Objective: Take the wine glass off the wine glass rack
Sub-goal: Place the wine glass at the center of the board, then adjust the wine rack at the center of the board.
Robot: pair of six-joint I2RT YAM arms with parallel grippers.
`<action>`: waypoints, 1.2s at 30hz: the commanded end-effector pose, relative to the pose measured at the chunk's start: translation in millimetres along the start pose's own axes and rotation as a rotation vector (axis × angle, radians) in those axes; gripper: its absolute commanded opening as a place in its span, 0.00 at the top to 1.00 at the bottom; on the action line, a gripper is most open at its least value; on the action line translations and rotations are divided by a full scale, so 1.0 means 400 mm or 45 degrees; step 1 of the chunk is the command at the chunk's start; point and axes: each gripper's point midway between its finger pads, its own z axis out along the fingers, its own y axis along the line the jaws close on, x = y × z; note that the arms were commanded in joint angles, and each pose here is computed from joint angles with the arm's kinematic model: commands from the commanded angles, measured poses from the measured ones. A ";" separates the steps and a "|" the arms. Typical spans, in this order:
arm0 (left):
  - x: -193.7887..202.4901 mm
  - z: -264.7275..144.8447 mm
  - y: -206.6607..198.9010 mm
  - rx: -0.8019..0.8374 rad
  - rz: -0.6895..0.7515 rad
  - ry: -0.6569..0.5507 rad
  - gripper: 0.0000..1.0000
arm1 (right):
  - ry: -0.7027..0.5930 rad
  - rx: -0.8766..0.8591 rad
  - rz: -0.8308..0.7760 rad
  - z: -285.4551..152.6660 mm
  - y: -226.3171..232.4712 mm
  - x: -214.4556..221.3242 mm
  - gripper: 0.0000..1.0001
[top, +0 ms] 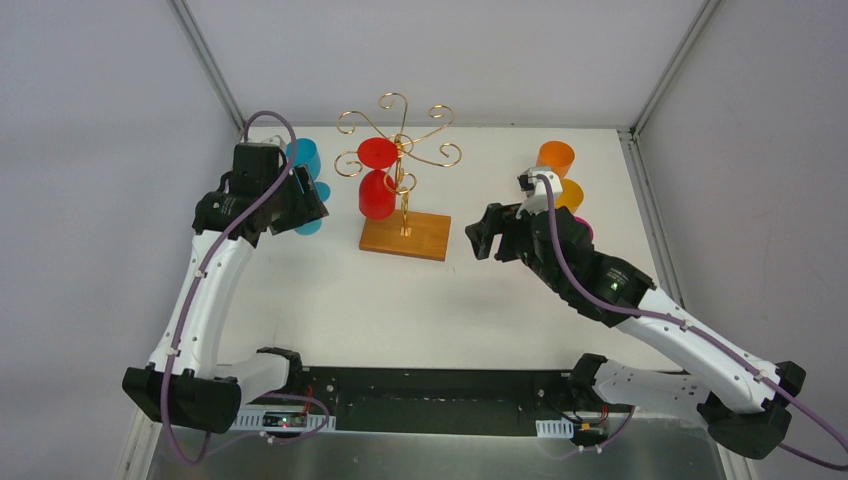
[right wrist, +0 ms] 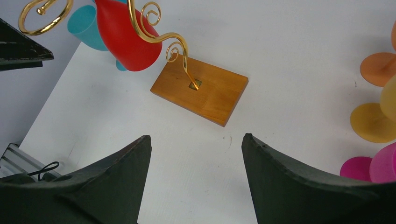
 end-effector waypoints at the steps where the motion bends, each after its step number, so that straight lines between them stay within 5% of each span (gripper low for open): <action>1: 0.052 -0.033 -0.044 0.143 0.019 0.016 0.41 | -0.027 -0.035 0.004 -0.010 0.013 -0.032 0.26; 13: 0.129 -0.108 -0.130 0.642 0.151 -0.283 0.32 | -0.030 -0.053 0.029 -0.002 0.013 -0.013 0.26; 21: 0.120 -0.146 -0.161 0.795 0.240 -0.483 0.31 | -0.035 -0.071 0.056 -0.004 0.014 -0.003 0.26; 30: 0.074 -0.159 -0.198 0.796 0.270 -0.541 0.32 | -0.037 -0.078 0.055 -0.002 0.014 0.002 0.26; 36: 0.034 -0.191 -0.262 0.890 0.012 -0.426 0.33 | -0.042 -0.085 0.060 0.001 0.016 0.003 0.26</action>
